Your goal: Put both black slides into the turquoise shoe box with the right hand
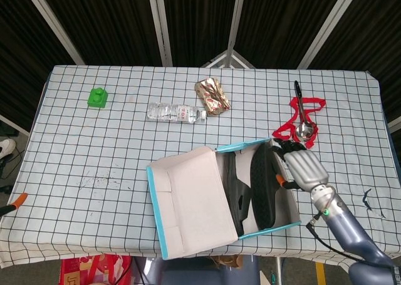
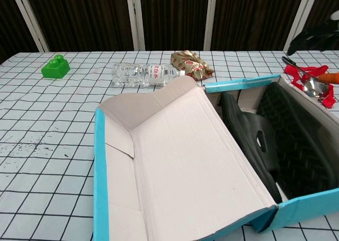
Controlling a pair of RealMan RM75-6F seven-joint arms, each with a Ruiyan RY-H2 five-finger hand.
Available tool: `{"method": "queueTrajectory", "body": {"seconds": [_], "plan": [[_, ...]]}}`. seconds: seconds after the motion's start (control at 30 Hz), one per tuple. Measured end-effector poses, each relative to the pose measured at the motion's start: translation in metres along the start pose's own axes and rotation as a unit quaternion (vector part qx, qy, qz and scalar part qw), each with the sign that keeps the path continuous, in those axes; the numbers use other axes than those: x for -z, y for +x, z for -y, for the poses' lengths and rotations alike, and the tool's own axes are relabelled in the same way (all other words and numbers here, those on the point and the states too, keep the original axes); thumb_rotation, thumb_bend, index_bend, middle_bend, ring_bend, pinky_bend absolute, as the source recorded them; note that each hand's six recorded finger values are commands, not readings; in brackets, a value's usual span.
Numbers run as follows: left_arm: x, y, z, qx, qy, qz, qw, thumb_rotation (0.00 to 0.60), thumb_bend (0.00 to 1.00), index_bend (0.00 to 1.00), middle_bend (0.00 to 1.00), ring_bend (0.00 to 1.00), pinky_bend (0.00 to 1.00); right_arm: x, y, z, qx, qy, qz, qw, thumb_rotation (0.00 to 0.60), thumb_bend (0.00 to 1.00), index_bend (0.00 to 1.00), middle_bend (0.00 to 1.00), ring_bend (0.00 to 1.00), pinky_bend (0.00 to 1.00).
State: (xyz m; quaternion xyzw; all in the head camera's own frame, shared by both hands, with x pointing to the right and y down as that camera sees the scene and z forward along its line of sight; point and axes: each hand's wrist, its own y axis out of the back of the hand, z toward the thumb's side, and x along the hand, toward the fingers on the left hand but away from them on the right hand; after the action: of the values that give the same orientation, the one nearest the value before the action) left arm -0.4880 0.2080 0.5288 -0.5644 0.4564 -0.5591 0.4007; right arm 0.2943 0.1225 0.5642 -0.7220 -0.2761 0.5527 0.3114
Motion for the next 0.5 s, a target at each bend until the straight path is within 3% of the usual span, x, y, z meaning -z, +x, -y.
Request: {"method": "queueTrajectory", "body": {"seconds": [0.17, 0.37, 0.5], "plan": [[-0.002, 0.000, 0.005, 0.012, 0.006, 0.007, 0.9999, 0.600, 0.24, 0.14, 0.06, 0.00, 0.09, 0.040, 0.048, 0.024, 0.072, 0.028, 0.025, 0.9967, 0.600, 0.41, 0.19, 0.07, 0.08, 0.11], [-0.002, 0.001, 0.009, 0.018, 0.017, 0.010, 0.9996, 0.600, 0.24, 0.15, 0.05, 0.00, 0.09, 0.076, 0.086, 0.051, 0.122, 0.067, 0.057, 0.9887, 0.600, 0.41, 0.19, 0.07, 0.08, 0.11], [-0.001, 0.002, 0.011, 0.020, 0.027, 0.007, 0.9994, 0.600, 0.24, 0.15, 0.05, 0.00, 0.09, 0.086, 0.099, 0.055, 0.145, 0.083, 0.081, 0.9827, 0.600, 0.41, 0.19, 0.07, 0.08, 0.11]]}}
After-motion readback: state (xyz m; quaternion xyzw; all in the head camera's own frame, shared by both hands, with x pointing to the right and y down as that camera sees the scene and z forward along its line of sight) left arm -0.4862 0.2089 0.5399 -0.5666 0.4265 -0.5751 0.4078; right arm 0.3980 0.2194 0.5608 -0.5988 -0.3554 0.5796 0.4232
